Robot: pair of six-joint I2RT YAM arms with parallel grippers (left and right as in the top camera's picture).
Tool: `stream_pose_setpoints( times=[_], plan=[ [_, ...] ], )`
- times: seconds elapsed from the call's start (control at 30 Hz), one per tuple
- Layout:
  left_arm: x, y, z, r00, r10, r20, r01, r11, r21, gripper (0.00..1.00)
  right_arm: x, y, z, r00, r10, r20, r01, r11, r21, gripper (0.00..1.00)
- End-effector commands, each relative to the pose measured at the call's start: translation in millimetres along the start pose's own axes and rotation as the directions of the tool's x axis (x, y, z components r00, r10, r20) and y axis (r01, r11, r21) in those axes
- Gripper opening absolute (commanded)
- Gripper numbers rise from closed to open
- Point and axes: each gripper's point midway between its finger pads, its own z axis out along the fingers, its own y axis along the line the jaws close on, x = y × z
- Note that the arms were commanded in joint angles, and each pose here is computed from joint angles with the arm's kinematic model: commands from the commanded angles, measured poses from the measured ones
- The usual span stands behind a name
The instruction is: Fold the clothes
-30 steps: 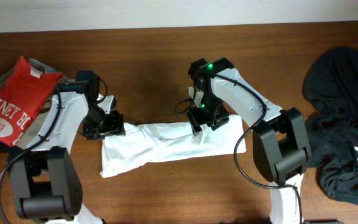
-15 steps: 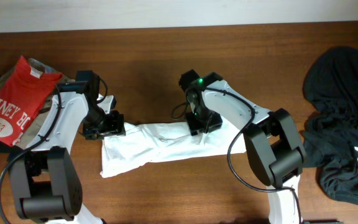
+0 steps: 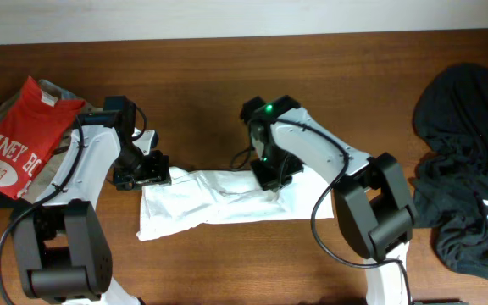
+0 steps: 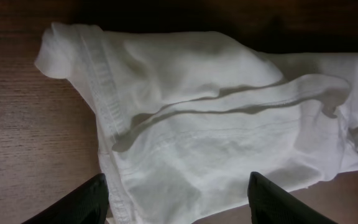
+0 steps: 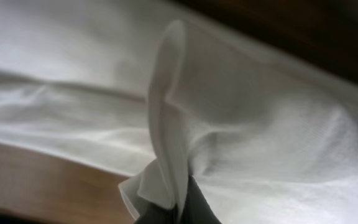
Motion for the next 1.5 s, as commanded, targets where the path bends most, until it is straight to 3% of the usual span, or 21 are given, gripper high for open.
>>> stream_pose_setpoints(
  times=[0.0,0.03,0.07,0.1,0.17,0.27,0.33,0.37,0.4,0.53,0.67,0.7,0.73,0.77,0.83,0.93,1.03,1.13,1.27,1.37,1.47],
  plan=[
    [1,2,-1,1.0,-0.002,0.001,0.002,1.0,-0.006,0.71,7,38,-10,0.994,-0.107,0.032,0.107,0.994,-0.022,0.04],
    [1,2,-1,1.0,-0.002,0.002,0.002,1.0,-0.006,0.71,5,47,-9,0.99,-0.13,0.051,0.131,0.991,-0.021,0.13],
    [1,2,-1,1.0,-0.002,0.001,0.002,1.0,-0.006,0.71,3,51,-8,0.988,-0.14,0.063,0.141,0.99,-0.022,0.33],
    [1,2,-1,1.0,-0.002,0.001,0.002,1.0,-0.006,0.71,0,52,-8,0.987,-0.14,0.073,0.142,0.99,-0.023,0.76],
    [1,2,-1,1.0,-0.002,0.002,0.002,1.0,-0.007,0.72,-7,48,-10,0.987,-0.127,0.099,0.13,0.991,-0.027,0.81],
    [1,2,-1,1.0,-0.002,0.002,0.002,1.0,-0.008,0.72,-17,18,-28,0.992,-0.049,0.121,0.053,0.998,-0.033,0.83],
    [-1,20,-2,1.0,-0.001,0.008,0.002,0.994,-0.113,0.87,-16,-23,-58,0.989,0.034,0.145,-0.037,0.999,0.018,0.86],
    [-3,25,-2,1.0,0.0,0.017,0.002,0.99,-0.142,0.87,-13,-37,-68,0.984,0.081,0.158,-0.087,0.996,0.027,0.88],
    [-5,27,0,1.0,0.003,0.027,0.001,0.989,-0.147,0.99,-7,-58,-78,0.97,0.173,0.171,-0.182,0.983,0.038,0.9],
    [6,33,40,1.0,-0.005,-0.021,0.002,0.989,-0.145,0.98,18,-118,-87,0.901,0.417,0.118,-0.422,0.907,0.016,0.93],
    [21,21,80,0.997,-0.014,-0.07,0.011,0.999,-0.035,0.71,31,-154,-89,0.856,0.508,0.092,-0.511,0.859,0.011,0.93],
    [24,21,84,0.997,-0.014,-0.076,0.012,0.999,-0.03,0.47,34,-162,-89,0.847,0.524,0.09,-0.527,0.849,0.019,0.93],
    [23,21,83,0.997,-0.011,-0.073,0.009,1.0,-0.03,0.08,35,-165,-89,0.847,0.524,0.089,-0.527,0.85,0.019,0.93],
    [18,21,79,0.998,-0.008,-0.059,0.006,0.999,-0.034,0.0,37,-173,-89,0.839,0.535,0.094,-0.54,0.841,0.032,0.93],
    [-10,28,51,1.0,-0.027,0.007,0.027,0.998,-0.05,0.0,43,-191,-90,0.818,0.566,0.102,-0.573,0.818,0.054,0.93],
    [-57,72,-20,0.986,-0.073,0.147,0.103,0.972,-0.21,0.0,52,-217,-91,0.791,0.601,0.11,-0.61,0.788,0.08,0.93],
    [-73,88,-81,0.964,-0.134,0.231,0.189,0.954,-0.234,0.0,60,-235,-90,0.769,0.63,0.111,-0.638,0.766,0.08,0.93],
    [-59,29,-83,0.988,-0.074,0.138,0.087,0.992,-0.09,0.0,60,-240,-91,0.768,0.63,0.116,-0.639,0.765,0.076,0.93],
    [-42,-51,-66,0.992,0.113,0.062,-0.107,0.99,-0.088,0.0,60,-240,-90,0.77,0.628,0.116,-0.637,0.767,0.076,0.93],
    [-24,-115,-45,0.956,0.291,0.027,-0.288,0.953,-0.094,0.01,60,-240,-90,0.77,0.627,0.116,-0.637,0.768,0.076,0.93],
    [-7,-162,-7,0.93,0.365,-0.032,-0.366,0.926,-0.096,0.01,60,-240,-90,0.78,0.616,0.114,-0.625,0.777,0.077,0.93]
  ],
)
